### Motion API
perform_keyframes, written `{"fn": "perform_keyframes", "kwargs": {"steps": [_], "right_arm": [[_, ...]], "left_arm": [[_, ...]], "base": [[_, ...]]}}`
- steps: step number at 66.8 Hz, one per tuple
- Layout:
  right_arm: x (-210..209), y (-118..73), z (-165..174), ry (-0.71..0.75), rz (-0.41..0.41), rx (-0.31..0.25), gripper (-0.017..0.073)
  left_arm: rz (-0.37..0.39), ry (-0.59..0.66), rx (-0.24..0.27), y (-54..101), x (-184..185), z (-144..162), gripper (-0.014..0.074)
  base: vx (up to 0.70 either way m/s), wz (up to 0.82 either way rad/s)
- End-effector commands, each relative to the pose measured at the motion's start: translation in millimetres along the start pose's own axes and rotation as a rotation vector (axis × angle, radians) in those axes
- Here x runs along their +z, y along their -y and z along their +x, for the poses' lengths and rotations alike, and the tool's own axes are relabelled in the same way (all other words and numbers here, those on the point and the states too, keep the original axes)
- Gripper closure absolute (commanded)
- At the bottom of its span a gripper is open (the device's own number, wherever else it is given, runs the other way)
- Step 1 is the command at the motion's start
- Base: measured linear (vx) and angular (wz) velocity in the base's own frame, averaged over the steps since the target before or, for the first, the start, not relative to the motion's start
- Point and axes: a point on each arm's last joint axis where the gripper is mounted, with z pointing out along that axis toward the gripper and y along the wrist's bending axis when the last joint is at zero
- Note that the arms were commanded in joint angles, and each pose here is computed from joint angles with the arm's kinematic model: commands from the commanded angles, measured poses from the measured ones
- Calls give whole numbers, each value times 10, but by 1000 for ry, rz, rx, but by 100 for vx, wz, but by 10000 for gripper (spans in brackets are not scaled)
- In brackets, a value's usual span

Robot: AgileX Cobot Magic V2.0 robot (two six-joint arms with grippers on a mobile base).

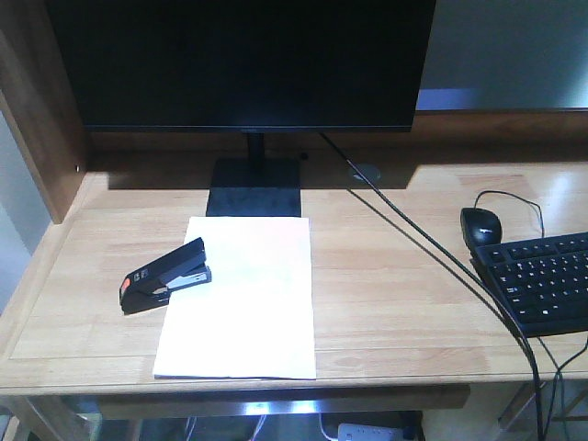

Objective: Grab stapler and paper to desk for stapling

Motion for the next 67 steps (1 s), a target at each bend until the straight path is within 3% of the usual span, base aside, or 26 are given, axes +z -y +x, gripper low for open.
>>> {"fn": "perform_keyframes", "kwargs": {"steps": [1, 67], "right_arm": [[-14, 6, -69, 90, 10, -1, 568], [-14, 5, -72, 91, 10, -1, 568]], "left_arm": [[1, 62, -12, 2, 0, 18, 601], [1, 62, -12, 2, 0, 18, 601]], "base": [[0, 0], [0, 0]]}}
